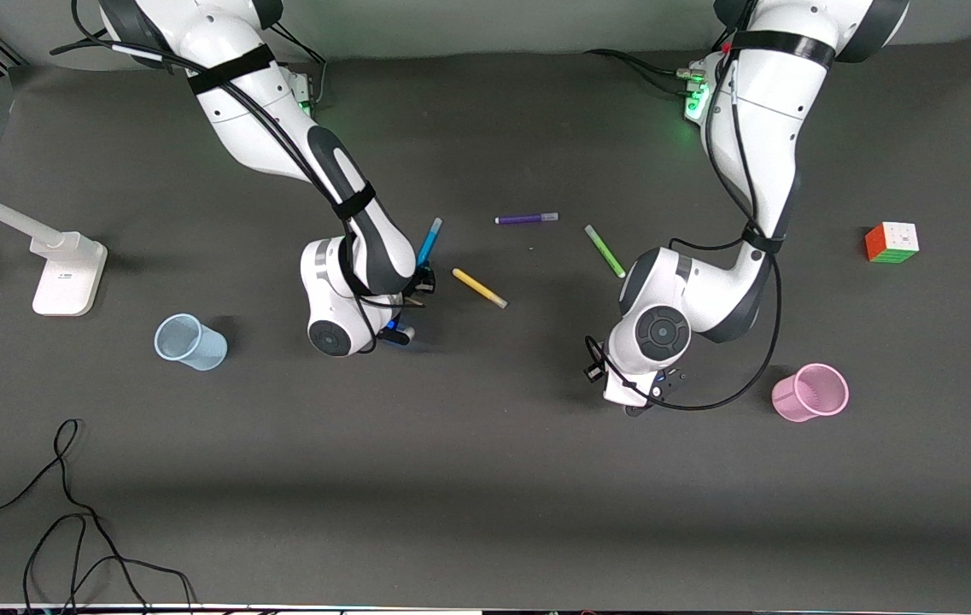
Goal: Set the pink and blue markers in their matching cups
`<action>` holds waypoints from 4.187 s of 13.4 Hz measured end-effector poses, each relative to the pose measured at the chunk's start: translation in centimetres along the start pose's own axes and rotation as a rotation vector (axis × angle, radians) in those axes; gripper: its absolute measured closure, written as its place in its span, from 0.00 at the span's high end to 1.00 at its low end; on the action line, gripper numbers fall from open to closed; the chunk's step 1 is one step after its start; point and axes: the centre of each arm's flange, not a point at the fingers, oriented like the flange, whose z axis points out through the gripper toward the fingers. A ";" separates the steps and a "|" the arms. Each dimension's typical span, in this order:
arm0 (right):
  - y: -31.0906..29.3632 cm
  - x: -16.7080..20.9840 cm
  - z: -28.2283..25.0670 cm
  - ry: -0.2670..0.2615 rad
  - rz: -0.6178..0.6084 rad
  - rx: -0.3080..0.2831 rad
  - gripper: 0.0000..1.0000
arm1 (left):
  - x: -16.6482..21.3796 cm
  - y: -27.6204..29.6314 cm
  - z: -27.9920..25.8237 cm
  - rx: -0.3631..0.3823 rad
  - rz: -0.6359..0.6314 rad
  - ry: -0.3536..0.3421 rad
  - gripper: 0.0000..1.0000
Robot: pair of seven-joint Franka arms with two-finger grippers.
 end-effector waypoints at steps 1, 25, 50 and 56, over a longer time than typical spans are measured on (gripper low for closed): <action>0.0 0.0 0.0 0.000 0.000 0.001 0.17 | 0.0 0.0 0.0 0.000 0.000 0.000 0.16; 29.9 -4.3 -35.1 0.810 -0.646 -0.332 0.18 | 26.0 -28.2 -16.6 -0.134 0.154 -0.453 0.16; 25.1 -12.9 -40.4 0.654 -0.616 -0.107 1.00 | 22.8 -24.0 -26.0 -0.026 0.327 -0.232 1.00; 20.1 -25.3 -44.8 0.679 -0.447 -0.162 1.00 | 10.1 -26.4 -38.5 -0.003 0.392 0.008 1.00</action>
